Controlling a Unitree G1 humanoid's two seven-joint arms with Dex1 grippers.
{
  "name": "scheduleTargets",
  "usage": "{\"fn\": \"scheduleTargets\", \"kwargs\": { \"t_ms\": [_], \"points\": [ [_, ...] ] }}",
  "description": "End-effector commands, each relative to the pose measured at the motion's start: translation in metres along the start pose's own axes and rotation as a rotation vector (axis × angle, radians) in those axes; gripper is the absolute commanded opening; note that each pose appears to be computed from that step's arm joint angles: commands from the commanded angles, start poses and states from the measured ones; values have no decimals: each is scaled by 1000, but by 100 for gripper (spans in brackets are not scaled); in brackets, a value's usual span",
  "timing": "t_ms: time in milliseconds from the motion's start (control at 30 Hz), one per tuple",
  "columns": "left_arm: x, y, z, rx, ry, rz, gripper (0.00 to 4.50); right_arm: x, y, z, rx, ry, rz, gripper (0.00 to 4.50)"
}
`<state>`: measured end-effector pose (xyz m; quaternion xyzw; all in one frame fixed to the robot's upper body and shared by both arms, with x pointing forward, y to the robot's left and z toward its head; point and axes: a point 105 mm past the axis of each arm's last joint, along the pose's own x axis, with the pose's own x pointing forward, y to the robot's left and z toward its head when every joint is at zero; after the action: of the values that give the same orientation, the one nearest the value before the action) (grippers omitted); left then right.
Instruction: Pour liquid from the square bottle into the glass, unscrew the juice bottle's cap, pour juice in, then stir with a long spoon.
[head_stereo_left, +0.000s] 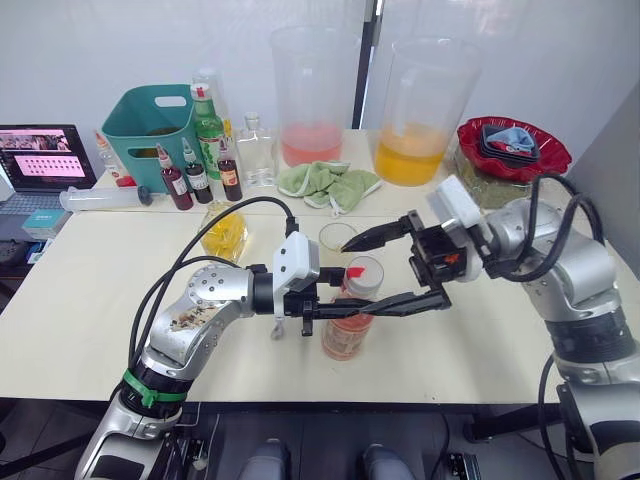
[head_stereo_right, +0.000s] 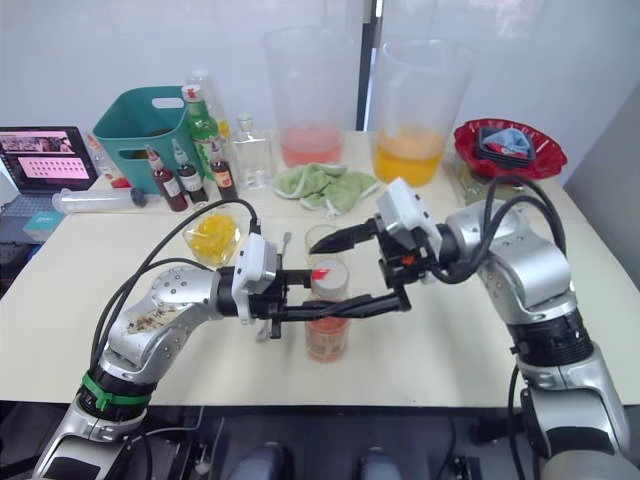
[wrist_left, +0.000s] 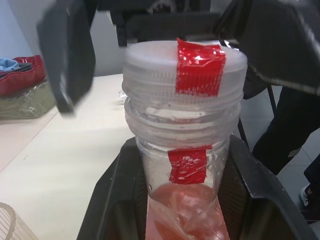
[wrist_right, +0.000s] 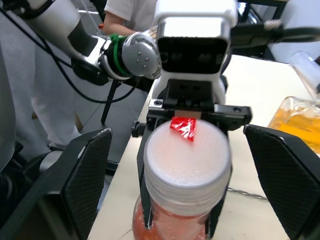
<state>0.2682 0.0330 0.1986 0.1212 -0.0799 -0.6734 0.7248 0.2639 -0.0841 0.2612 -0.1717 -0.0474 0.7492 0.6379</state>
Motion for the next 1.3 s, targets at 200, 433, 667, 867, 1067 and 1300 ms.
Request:
{"fn": "scheduleTargets", "kwargs": {
  "t_ms": [200, 433, 667, 867, 1067, 1300],
  "points": [
    [2, -3, -16, -55, 51, -37, 147, -1, 9, 14, -68, -22, -118, 446],
    [4, -4, -16, -53, 49, -65, 147, 5, 6, 1, -78, -25, -239, 395],
    [4, -1, -16, -52, 52, -66, 147, 8, 6, 3, -85, -50, -261, 308],
    [4, -1, -15, -52, 53, -63, 147, 9, 6, 4, -90, -56, -255, 308],
    [2, -1, -16, -54, 57, -62, 147, 10, 11, 6, -92, -56, -232, 308],
    [3, -1, -16, -55, 59, -63, 147, 9, 11, 4, -77, -57, -237, 281]
  ]
}}
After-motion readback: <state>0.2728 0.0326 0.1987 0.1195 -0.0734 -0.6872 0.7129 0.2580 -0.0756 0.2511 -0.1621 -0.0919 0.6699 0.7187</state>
